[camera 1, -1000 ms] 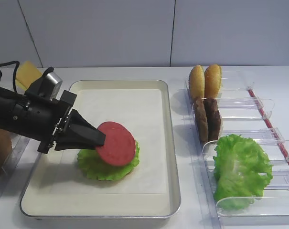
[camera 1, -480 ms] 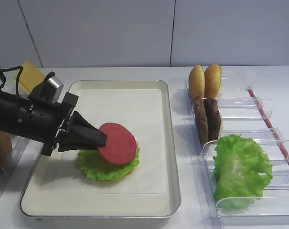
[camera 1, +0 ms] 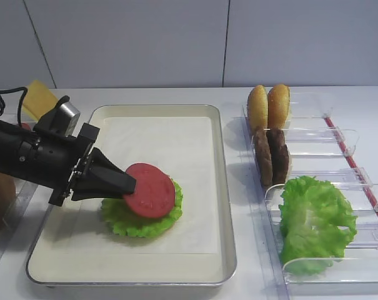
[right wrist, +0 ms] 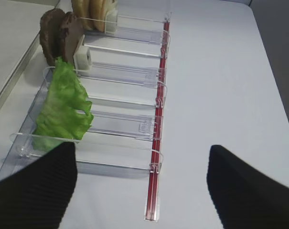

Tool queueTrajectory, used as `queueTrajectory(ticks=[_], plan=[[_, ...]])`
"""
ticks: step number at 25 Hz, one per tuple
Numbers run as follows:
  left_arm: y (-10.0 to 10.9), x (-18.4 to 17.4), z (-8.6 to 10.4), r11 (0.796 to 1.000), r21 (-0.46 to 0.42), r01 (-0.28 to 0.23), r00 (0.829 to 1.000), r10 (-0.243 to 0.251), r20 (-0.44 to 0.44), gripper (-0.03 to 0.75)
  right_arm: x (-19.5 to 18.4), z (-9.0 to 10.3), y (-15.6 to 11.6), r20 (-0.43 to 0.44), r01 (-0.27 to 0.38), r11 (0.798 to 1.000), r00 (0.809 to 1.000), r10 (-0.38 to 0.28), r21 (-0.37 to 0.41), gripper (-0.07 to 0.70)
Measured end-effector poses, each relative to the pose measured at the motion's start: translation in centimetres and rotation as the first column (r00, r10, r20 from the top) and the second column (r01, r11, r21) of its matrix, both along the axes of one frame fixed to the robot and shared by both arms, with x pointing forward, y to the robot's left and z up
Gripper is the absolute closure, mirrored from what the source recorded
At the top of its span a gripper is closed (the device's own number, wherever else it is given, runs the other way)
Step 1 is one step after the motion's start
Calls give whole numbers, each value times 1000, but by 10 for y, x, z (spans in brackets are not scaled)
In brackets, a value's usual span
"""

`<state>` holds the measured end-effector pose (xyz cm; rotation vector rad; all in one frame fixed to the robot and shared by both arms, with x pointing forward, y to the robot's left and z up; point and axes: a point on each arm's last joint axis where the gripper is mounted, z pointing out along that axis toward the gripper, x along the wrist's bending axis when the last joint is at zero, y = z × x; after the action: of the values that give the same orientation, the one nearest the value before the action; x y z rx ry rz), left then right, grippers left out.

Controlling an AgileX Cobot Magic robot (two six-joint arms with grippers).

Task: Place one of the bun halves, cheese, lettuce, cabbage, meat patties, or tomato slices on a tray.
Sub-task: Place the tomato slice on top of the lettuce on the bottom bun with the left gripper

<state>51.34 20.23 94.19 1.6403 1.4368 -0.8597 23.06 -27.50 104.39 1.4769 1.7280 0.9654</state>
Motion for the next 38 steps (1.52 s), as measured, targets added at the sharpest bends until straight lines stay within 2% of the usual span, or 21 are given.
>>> queueTrajectory(ticks=[22, 33, 38], plan=[[0, 1, -7, 1000, 7, -18, 998, 18, -62, 640, 0, 0, 0, 0, 0, 1000, 1000, 0, 0, 69], [5, 11, 1, 992, 118, 32, 994, -20, -107, 498, 0, 0, 0, 0, 0, 1000, 1000, 0, 0, 69], [10, 16, 3, 974, 218, 68, 991, -41, -130, 475, 0, 0, 0, 0, 0, 1000, 1000, 0, 0, 69]])
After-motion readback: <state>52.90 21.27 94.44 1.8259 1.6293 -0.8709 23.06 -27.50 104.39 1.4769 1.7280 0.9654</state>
